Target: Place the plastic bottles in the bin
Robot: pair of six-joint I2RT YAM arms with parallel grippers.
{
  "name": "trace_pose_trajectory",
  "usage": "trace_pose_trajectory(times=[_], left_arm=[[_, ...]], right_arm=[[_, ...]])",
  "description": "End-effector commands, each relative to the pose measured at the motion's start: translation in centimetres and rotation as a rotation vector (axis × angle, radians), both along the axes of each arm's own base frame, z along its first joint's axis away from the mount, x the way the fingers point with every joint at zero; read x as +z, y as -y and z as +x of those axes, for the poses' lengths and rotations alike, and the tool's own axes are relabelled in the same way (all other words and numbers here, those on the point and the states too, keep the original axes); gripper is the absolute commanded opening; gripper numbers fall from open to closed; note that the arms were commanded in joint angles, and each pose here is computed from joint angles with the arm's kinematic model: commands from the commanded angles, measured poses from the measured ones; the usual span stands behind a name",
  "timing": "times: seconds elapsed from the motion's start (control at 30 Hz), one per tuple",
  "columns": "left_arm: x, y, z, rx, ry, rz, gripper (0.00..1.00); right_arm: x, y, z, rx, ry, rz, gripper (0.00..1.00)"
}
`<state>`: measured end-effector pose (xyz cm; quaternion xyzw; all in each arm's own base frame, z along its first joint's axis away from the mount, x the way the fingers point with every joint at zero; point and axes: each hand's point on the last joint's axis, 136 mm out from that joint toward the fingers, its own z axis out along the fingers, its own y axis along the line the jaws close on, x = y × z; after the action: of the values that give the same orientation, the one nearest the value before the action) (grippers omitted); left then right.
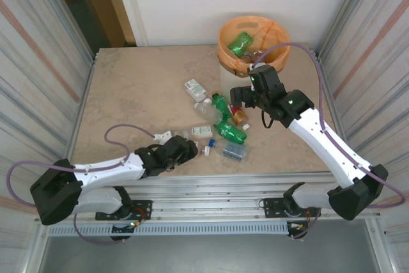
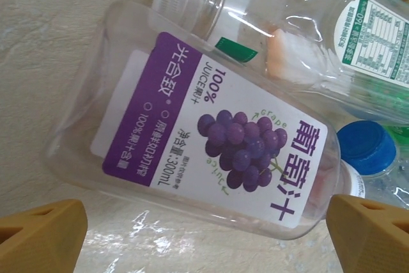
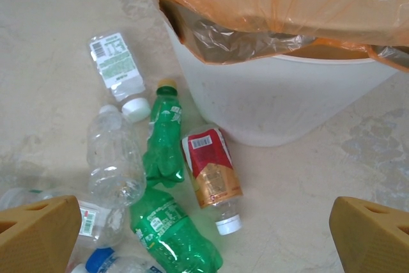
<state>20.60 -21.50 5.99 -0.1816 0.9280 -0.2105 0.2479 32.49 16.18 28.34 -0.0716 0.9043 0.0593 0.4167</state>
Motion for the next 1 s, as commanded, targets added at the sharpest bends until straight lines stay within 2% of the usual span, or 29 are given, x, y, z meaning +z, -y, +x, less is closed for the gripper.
trace_pose_trajectory(times=[0.0, 0.23, 0.53, 0.7, 0.97], left_arm=[[0.4, 0.6, 1.0, 0.031, 0.011, -0.053, 0.95], [0.2, -0.2, 3.5, 0.061, 0.033, -0.087, 0.92], [1.0, -1.7, 6.6, 0.039, 0.056, 0.023, 0.93], [0.4, -2.6, 5.4, 0.018, -0.007, 0.159, 0.98], [0.2, -0.3, 2.9, -0.095, -0.048, 0.273, 0.99]], right_arm=[[-0.2, 0.3, 0.2, -0.034, 0.01, 0.013, 0.98], [-0.3, 0.5, 0.4, -0.05, 0.01, 0.003, 0.98], [-0.2, 1.1, 0.4, -0.066, 0.02, 0.003, 0.98], [-0.3, 1.4, 0.3, -0.072, 0.019, 0.007, 0.98], [-0.5, 2.2, -0.2, -0.086, 0.022, 0.034, 0.98]])
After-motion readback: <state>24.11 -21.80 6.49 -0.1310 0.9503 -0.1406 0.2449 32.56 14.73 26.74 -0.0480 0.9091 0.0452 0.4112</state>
